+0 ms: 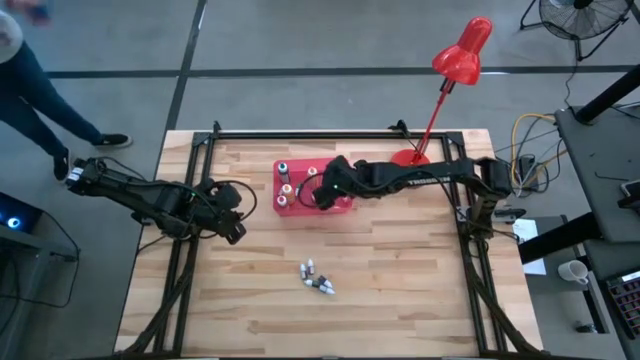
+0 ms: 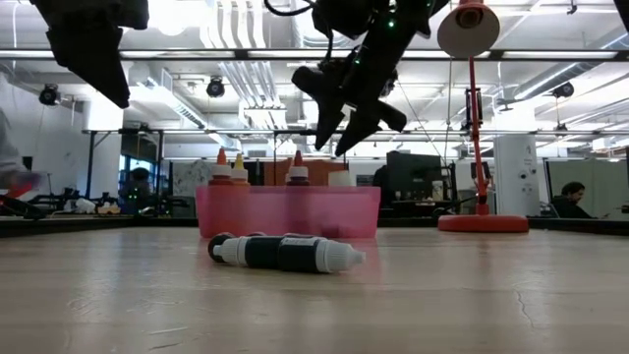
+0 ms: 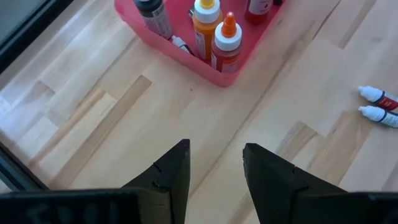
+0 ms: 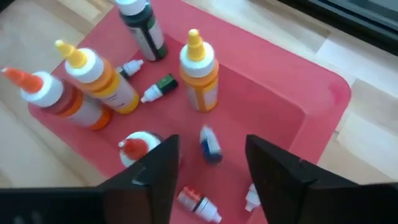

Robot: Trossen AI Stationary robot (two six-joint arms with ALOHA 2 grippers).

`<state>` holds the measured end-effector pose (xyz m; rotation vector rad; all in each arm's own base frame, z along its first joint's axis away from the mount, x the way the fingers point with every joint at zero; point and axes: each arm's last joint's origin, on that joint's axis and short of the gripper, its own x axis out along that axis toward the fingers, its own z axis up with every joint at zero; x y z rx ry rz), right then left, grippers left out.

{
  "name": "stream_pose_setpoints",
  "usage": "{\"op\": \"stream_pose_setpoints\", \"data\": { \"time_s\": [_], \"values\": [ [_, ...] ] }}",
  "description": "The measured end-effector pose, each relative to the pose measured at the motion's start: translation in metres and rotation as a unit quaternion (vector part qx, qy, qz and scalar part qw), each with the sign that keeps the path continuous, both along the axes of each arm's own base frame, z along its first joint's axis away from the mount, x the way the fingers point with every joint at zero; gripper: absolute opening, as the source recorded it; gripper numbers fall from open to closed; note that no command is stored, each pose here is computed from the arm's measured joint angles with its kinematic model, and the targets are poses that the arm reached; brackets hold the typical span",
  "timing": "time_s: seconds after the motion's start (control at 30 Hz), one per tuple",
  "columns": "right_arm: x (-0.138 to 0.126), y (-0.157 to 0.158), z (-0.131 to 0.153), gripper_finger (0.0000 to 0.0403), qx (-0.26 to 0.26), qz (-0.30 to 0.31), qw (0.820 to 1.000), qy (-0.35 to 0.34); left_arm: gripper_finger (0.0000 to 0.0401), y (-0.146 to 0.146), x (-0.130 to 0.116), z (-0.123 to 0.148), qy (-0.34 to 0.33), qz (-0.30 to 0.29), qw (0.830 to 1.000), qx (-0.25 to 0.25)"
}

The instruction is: Pick & Place food coloring

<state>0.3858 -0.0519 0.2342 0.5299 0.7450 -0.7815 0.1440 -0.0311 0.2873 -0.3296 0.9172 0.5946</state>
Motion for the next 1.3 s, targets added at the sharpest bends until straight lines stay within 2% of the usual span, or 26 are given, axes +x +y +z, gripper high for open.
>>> {"op": "stream_pose_setpoints", "data": {
  "time_s": [0.07,0.13,0.3,0.4,0.57,0.7,0.93,1.13,1.3],
  "values": [
    [0.000,0.006,0.002,0.0198,0.000,0.028,1.000,0.005,0.0122,0.000,0.000,0.000,-0.001,0.002,1.000,-0.001],
    [0.001,0.016,0.002,0.0211,0.013,0.085,0.996,0.013,0.0122,0.000,0.000,0.000,-0.001,0.003,1.000,-0.002],
    [0.002,0.057,-0.001,0.0225,0.075,0.263,0.961,0.025,0.0122,0.000,0.000,0.000,-0.001,0.003,1.000,-0.001],
    [-0.001,0.084,-0.004,0.0226,0.082,0.311,0.946,0.032,0.0122,0.000,0.000,0.000,-0.002,0.004,1.000,0.003],
    [0.001,0.123,-0.017,0.0226,0.081,0.356,0.930,0.040,0.0122,0.000,0.000,0.000,0.000,-0.001,1.000,0.007],
    [0.008,0.146,-0.036,0.0226,0.104,0.348,0.931,0.036,0.0122,0.000,0.000,0.000,-0.002,0.000,1.000,0.009],
    [0.013,0.162,-0.077,0.0223,0.175,0.253,0.948,0.075,0.0122,0.000,0.000,-0.005,0.003,0.003,1.000,0.008],
    [0.016,0.167,-0.090,0.0212,0.190,0.228,0.952,0.078,0.0122,0.000,-0.001,-0.018,0.028,-0.001,1.000,-0.005],
    [0.016,0.175,-0.097,0.0201,0.181,0.220,0.955,0.078,0.0122,-0.002,-0.002,-0.027,0.046,-0.010,0.999,-0.025]
  ]
}}
